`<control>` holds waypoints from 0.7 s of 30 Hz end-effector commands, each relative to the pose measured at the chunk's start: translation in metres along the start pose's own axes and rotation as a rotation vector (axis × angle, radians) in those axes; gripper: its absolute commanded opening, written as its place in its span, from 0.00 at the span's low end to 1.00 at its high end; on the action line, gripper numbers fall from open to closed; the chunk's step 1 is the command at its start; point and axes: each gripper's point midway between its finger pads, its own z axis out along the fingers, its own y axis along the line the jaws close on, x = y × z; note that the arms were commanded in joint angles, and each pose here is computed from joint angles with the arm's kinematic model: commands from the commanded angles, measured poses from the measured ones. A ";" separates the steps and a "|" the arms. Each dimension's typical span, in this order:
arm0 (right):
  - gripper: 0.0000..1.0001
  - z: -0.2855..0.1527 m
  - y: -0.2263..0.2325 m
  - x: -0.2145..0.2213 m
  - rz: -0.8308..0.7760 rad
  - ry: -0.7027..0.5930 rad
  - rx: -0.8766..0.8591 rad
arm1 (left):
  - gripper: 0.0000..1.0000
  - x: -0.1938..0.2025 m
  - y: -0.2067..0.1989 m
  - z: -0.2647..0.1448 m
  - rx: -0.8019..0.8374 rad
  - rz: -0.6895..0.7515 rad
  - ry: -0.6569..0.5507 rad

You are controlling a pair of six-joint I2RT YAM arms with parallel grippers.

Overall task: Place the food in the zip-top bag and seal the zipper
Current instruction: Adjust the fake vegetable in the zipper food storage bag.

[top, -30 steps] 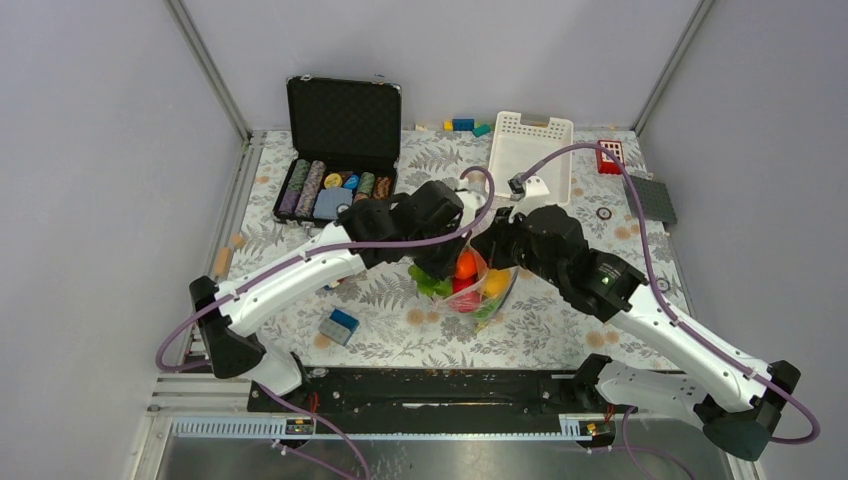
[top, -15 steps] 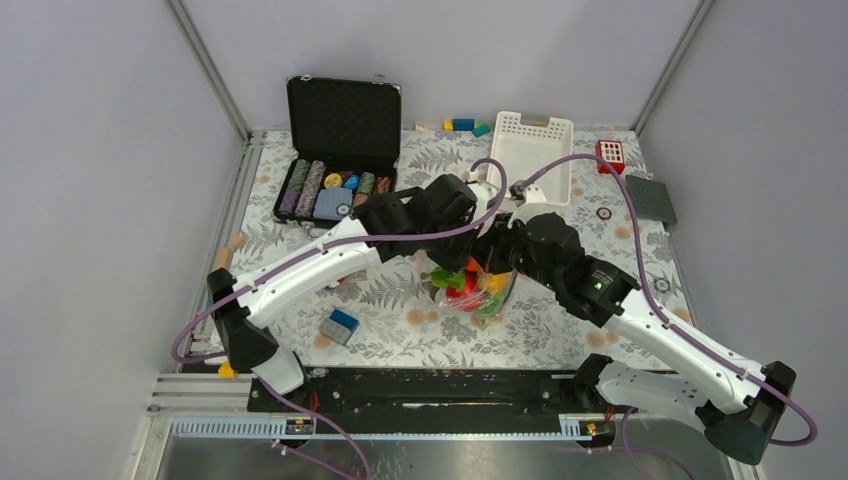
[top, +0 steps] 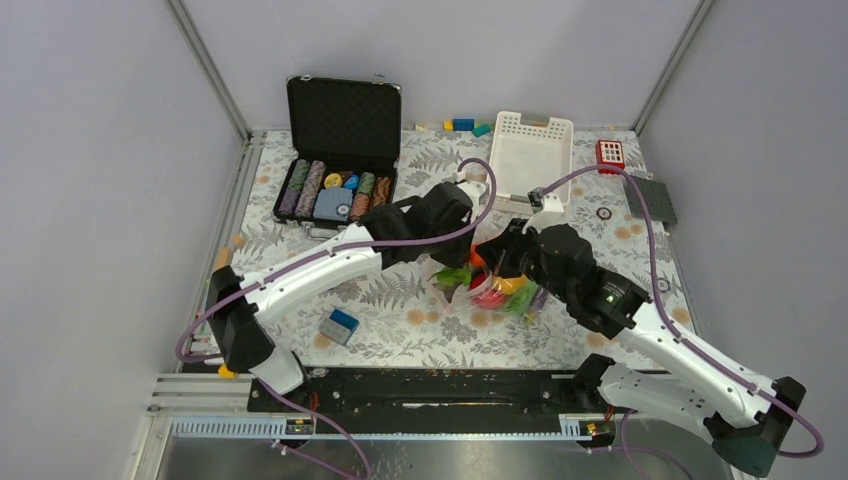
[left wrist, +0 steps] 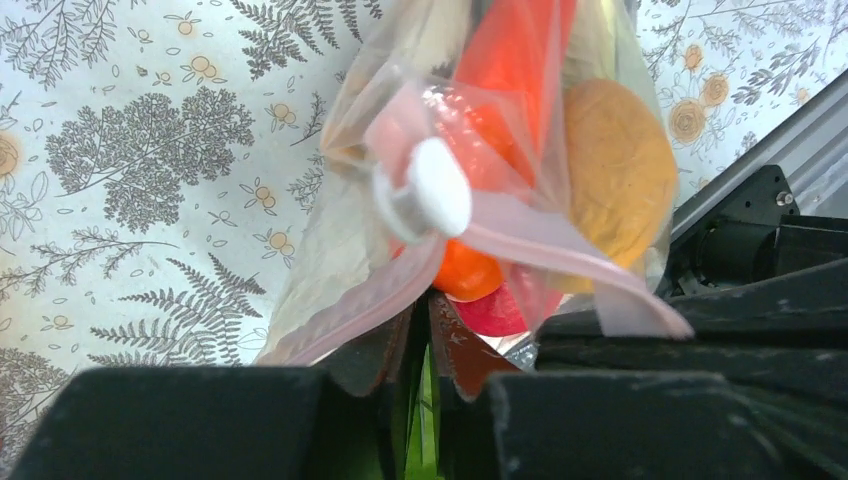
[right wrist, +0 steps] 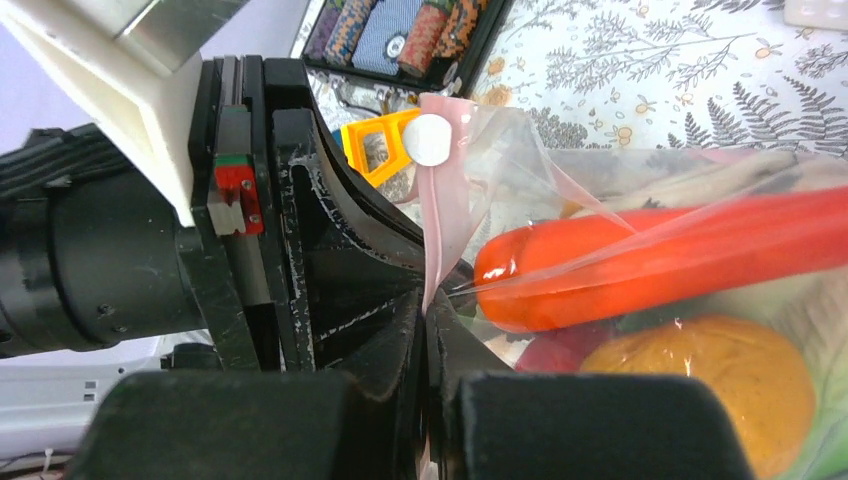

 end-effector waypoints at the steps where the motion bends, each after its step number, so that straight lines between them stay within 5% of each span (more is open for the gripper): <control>1: 0.00 -0.014 0.033 -0.037 0.091 -0.144 -0.126 | 0.16 -0.043 -0.013 -0.015 0.067 -0.055 -0.192; 12: 0.00 -0.021 0.021 -0.051 0.115 -0.229 -0.072 | 0.58 -0.040 -0.035 -0.088 0.253 -0.060 -0.265; 16: 0.00 -0.024 0.017 -0.053 0.114 -0.245 -0.064 | 0.95 -0.039 -0.018 -0.126 0.220 -0.100 -0.373; 21: 0.00 -0.028 0.014 -0.051 0.118 -0.255 -0.073 | 0.99 -0.021 0.039 -0.155 0.025 -0.240 -0.498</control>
